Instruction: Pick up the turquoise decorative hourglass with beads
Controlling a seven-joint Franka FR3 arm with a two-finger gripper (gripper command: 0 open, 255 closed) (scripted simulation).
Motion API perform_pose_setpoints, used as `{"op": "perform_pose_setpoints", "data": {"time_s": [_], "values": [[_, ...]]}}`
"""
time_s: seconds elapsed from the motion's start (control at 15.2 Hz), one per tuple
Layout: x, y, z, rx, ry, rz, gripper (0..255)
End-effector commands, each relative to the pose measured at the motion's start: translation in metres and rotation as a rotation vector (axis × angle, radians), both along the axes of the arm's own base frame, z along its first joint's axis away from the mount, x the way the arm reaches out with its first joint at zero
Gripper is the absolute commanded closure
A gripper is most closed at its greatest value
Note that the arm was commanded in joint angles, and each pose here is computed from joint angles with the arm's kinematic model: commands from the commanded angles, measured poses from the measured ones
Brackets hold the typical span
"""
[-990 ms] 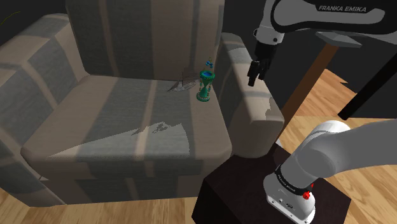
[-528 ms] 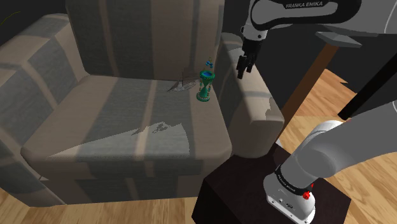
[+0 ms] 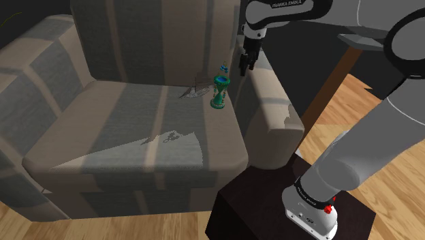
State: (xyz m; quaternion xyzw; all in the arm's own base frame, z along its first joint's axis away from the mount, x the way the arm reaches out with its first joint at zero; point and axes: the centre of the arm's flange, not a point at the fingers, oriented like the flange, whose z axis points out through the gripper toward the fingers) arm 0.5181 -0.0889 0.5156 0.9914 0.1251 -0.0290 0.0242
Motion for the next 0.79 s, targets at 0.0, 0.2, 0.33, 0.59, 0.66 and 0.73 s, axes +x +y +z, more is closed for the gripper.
{"op": "perform_pose_setpoints", "data": {"time_s": [0.0, 0.2, 0.33, 0.59, 0.66, 0.73], "values": [[0.026, -0.007, -0.002, -0.005, -0.006, 0.02, 0], [0.063, -0.014, -0.006, -0.012, -0.014, 0.048, 0], [0.088, -0.018, -0.008, -0.017, -0.02, 0.067, 0], [0.138, -0.024, -0.012, -0.026, -0.031, 0.105, 0], [0.15, -0.026, -0.013, -0.028, -0.034, 0.115, 0], [0.154, -0.026, -0.013, -0.029, -0.035, 0.117, 0]]}}
